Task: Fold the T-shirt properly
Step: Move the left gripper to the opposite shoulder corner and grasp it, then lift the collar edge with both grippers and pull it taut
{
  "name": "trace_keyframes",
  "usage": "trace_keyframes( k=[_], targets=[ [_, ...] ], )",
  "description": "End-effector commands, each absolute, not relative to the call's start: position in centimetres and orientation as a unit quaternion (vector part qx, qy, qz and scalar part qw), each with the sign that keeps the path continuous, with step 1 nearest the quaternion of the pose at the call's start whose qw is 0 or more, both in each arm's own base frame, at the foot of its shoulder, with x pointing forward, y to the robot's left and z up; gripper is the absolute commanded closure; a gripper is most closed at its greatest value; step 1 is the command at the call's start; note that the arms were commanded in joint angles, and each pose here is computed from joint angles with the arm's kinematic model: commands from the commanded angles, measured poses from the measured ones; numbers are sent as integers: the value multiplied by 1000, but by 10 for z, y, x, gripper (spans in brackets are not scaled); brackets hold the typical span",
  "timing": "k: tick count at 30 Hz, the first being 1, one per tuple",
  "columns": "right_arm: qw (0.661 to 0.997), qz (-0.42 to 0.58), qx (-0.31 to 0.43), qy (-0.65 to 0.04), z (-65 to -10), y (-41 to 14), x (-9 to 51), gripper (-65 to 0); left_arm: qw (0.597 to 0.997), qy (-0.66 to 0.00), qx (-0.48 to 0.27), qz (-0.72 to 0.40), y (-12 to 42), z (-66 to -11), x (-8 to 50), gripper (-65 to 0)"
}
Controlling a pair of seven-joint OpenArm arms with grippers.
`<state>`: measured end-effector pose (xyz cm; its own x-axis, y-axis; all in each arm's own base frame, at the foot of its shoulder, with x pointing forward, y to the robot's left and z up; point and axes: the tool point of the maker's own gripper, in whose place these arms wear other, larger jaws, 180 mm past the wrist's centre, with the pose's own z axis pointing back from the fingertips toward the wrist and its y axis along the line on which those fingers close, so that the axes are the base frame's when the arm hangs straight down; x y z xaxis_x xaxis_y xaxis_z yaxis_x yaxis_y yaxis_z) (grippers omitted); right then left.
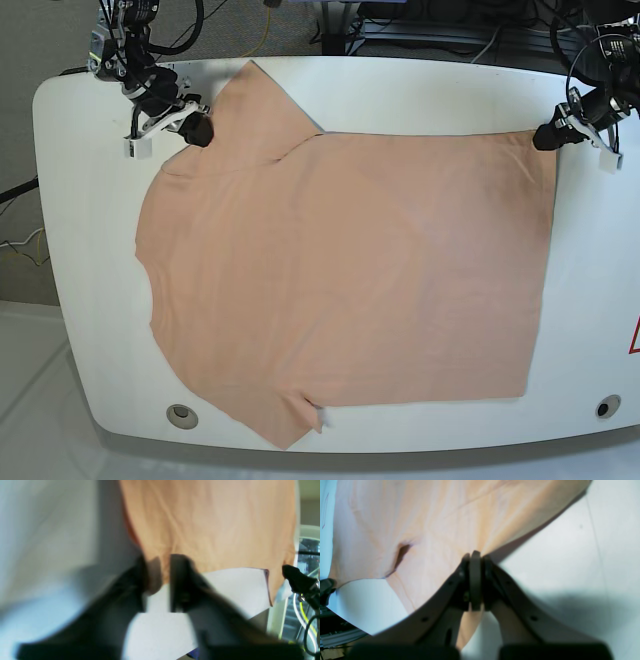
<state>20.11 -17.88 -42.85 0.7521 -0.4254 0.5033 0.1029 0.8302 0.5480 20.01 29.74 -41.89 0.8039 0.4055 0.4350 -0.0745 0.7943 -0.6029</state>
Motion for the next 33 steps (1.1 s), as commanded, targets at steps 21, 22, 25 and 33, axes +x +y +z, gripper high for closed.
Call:
trace_keyframes(
  k=[21,22,25,33],
  targets=[
    [907,-129,254,-311,-424,-178,191,0,907,-289,-276,131,314,-409,193,0],
    [907,-128,254,-311,-423,-178,190,0,908,-289,-275,131,315,-408,193,0],
    [906,-130,245,-321,-417,-187,187,0,906,-294,-276,127,316,-405,192,0],
    [905,-125,226,-338,-397,-200,177,0,905,-305,-269,124,323,-398,188,0]
  ],
)
